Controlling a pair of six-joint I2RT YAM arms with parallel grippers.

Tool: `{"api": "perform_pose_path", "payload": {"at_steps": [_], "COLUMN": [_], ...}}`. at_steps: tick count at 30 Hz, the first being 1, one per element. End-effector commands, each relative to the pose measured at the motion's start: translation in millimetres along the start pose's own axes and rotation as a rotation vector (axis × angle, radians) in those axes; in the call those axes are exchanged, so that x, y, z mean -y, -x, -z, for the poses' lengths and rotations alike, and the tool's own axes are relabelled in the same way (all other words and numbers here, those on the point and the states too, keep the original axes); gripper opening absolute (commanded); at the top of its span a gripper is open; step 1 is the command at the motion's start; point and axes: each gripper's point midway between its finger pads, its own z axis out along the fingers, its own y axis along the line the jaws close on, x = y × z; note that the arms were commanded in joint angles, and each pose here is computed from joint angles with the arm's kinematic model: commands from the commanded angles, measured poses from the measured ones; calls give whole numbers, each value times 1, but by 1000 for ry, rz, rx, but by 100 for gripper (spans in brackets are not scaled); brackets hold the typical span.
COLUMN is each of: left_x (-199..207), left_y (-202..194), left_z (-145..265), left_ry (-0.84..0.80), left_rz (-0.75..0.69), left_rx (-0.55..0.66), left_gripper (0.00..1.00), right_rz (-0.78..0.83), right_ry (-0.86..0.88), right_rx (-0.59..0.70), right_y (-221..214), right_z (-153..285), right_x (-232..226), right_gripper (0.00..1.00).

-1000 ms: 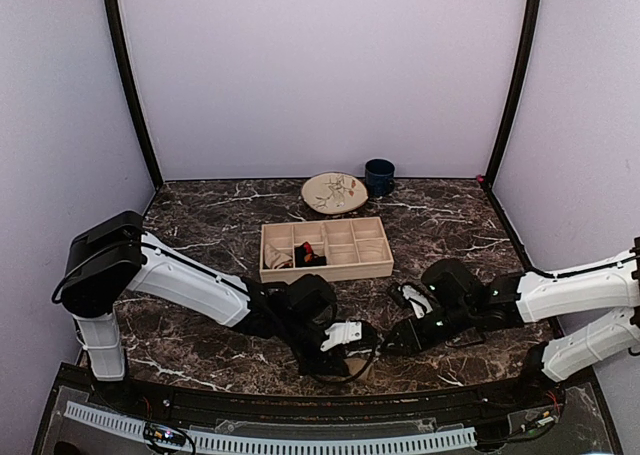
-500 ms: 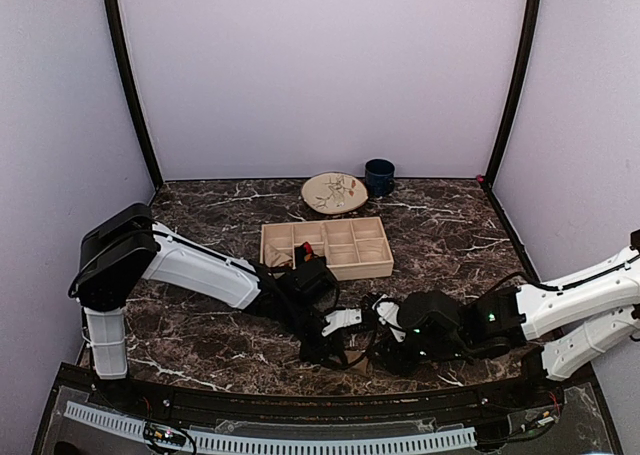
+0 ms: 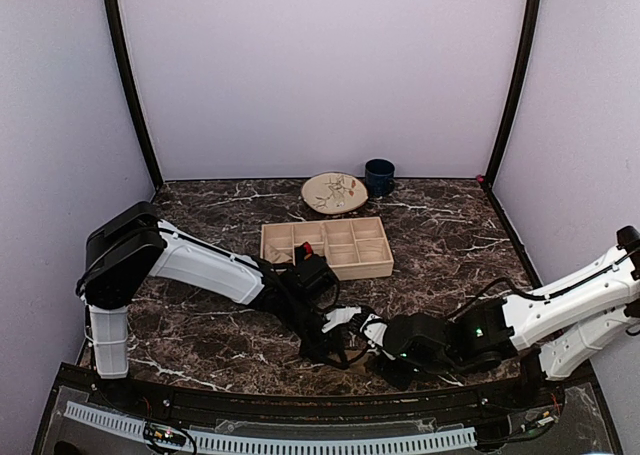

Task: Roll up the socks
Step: Roll the sock at the center of the board.

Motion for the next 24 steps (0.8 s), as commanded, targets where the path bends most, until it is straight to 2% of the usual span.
{"api": "perform_pose_path", "payload": {"at_steps": [1,11,14,24], "left_x": [3,0,-5,-20], "left_y": [-8,-7,-4,9], "left_z": [-1,0,4,16], "left_ry": [-27,-6,38,152], "left_rz": [22,12,-2,-34], "left_rx": [-35,-41,-37,-35], "left_gripper": [7,7,0,0], "right_rz": [43,70,25,-222], "right_ry": [15,32,-5,-101], "right_rx": [35,28,53,116], "right_y": [16,17,21,20], "right_z": [-1,-8,-2,26], "right_x": [-10,-18,-9,24], "right_gripper": [45,46,46,46]}}
